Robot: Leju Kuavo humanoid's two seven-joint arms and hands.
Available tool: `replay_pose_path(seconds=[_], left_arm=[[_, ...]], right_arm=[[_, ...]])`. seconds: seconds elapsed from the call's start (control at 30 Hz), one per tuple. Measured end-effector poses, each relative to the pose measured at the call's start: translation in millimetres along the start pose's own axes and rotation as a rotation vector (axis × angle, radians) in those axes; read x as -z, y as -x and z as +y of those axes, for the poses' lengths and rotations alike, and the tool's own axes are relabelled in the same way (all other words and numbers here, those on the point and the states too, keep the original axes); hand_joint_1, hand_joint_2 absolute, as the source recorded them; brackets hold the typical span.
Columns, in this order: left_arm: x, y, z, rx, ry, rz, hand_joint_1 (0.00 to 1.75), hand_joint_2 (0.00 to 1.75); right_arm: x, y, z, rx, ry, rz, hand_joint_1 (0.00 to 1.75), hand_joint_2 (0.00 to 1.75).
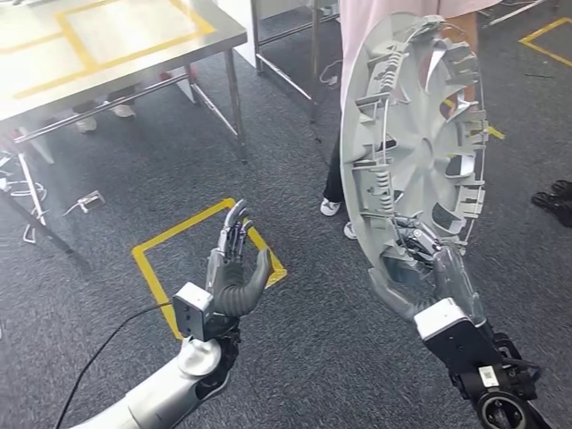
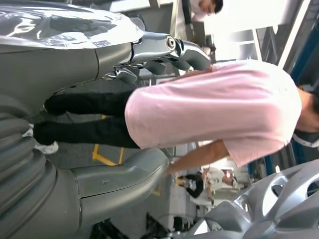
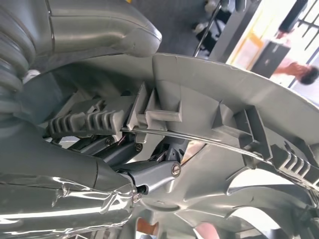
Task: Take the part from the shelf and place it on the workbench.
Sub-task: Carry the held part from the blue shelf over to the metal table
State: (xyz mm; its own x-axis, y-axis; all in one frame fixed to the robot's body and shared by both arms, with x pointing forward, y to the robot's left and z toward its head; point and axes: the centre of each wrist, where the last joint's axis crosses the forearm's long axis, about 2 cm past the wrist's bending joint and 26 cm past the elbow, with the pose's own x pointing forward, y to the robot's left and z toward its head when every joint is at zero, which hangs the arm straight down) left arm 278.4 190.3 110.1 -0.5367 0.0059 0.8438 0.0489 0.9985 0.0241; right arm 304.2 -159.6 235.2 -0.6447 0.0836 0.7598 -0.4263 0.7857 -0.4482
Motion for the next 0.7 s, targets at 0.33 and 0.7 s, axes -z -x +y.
replay_pose_path(seconds=[0.33,0.7], left_arm=[[0.0,0.0,0.0,0.0,0.0,0.0,0.0,1.75],[0.0,0.0,0.0,0.0,0.0,0.0,0.0,1.75]], right_arm=[[0.0,0.0,0.0,0.0,0.0,0.0,1.75,1.75],[0.0,0.0,0.0,0.0,0.0,0.0,1.75,1.75]])
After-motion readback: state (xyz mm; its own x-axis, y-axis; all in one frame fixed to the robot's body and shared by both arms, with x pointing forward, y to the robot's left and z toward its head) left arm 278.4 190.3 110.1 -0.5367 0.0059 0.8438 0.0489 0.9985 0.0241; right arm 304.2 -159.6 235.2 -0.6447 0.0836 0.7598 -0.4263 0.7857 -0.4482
